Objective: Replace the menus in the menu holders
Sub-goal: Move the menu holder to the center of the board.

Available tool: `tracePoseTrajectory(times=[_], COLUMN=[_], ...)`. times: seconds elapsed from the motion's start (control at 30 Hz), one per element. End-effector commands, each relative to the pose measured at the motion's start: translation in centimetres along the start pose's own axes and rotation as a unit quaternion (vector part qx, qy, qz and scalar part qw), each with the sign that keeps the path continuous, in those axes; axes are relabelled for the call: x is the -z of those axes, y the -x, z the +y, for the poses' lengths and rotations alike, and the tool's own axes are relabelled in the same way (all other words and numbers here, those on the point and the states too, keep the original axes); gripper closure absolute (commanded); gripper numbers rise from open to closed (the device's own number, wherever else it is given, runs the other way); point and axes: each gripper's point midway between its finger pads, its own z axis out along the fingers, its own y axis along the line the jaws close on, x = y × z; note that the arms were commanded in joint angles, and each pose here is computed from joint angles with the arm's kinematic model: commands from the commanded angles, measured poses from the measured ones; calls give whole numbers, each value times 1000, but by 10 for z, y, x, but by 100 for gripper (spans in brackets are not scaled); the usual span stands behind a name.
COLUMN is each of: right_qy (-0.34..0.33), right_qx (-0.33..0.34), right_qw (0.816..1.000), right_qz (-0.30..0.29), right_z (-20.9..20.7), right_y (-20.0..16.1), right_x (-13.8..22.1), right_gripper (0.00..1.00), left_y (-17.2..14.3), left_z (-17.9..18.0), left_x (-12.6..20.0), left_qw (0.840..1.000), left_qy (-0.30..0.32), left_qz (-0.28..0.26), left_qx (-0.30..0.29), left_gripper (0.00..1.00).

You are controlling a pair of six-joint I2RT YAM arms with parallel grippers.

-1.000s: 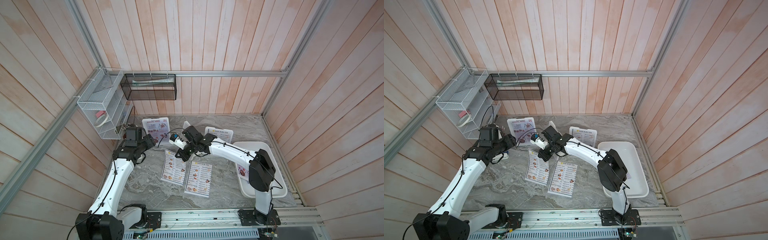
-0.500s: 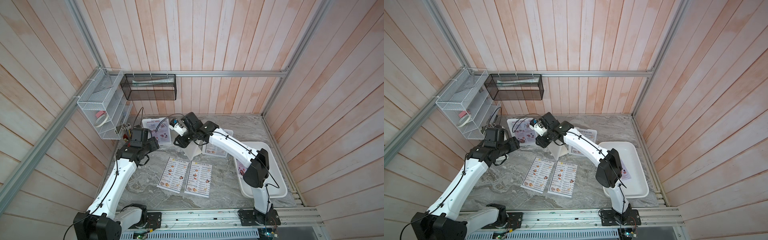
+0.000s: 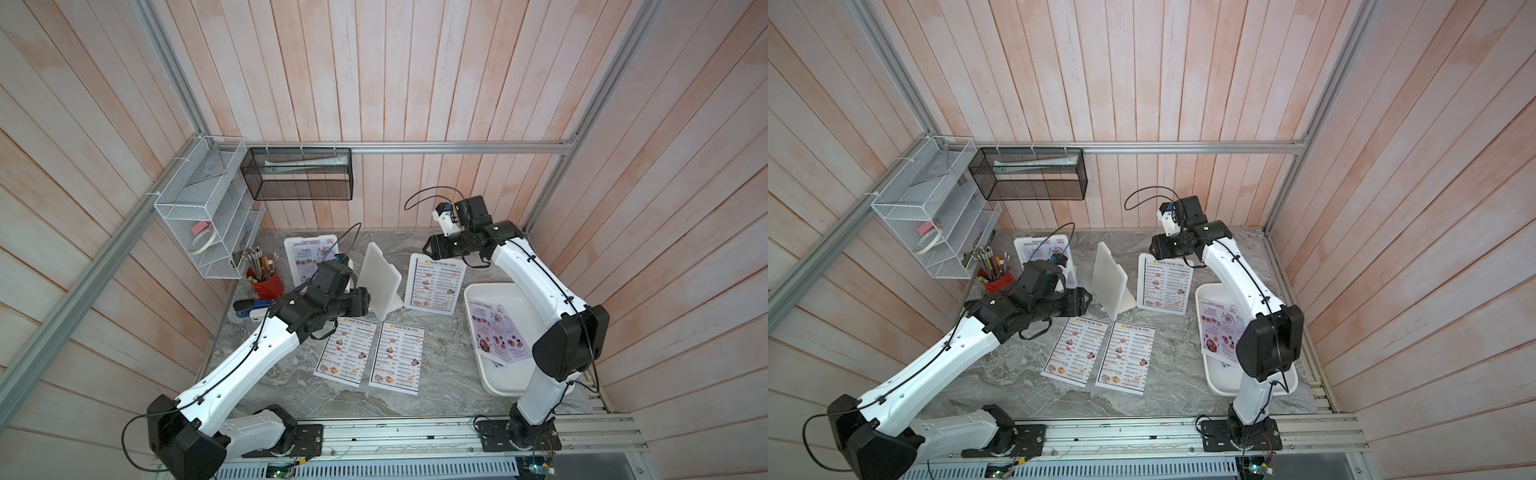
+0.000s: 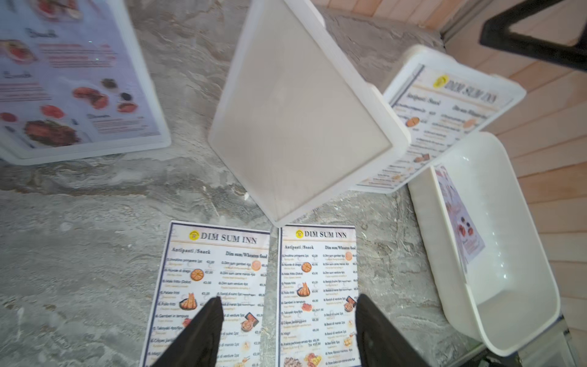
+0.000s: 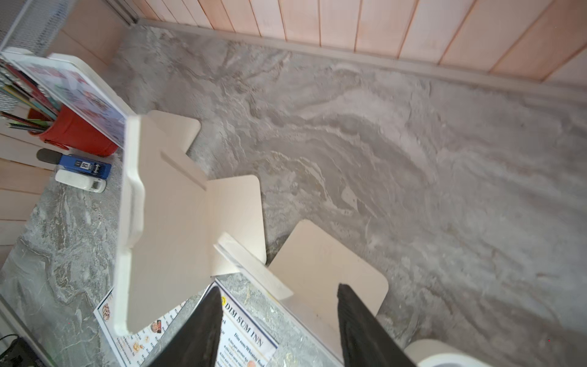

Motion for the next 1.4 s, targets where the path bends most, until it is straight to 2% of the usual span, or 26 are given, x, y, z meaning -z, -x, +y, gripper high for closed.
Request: tracePoseTrajectory(times=[0.0, 0.1, 0.27, 0.33, 0.5, 0.7, 0.77, 0.9, 1.03, 1.13, 1.37], right_qy=[-38, -54, -80, -75, -42, -67, -59, -21, 26, 30, 16], right_qx=[-71, -143, -273, -292, -282, -316, -321, -300, -262, -239, -221], right_qw=[995, 983, 950, 943, 949, 939, 939, 947, 957, 963, 964], right_qz=[-56, -99, -128, -141, -133, -121, -110, -110, -123, -119, -147], right_z=[-26, -60, -129, -142, -137, -143, -142, -126, -97, -85, -95], right_y=[1, -28, -90, -101, -98, -125, -132, -134, -127, -125, -105], right_x=[44, 70, 99, 104, 101, 94, 86, 77, 75, 63, 44], right_gripper=[40, 38, 37, 36, 37, 38, 43, 44, 40, 36, 34], left_y=[-7, -17, -29, -34, -30, -46, -49, -42, -33, -27, -22], left_z=[-56, -93, -139, -148, -146, -171, -170, -160, -153, -151, -151], left_x=[0, 3, -2, -7, -15, -29, -40, -53, -54, -51, -40], left_qw=[995, 988, 980, 979, 983, 974, 977, 987, 990, 991, 991], left_qy=[-72, -102, -161, -162, -141, -196, -184, -140, -120, -119, -125], left_qz=[3, 15, 29, 35, 30, 61, 68, 53, 40, 34, 24], left_qx=[-75, -119, -116, -122, -118, -98, -85, -66, -57, -54, -51], left_gripper=[32, 32, 32, 32, 31, 31, 31, 32, 32, 32, 32])
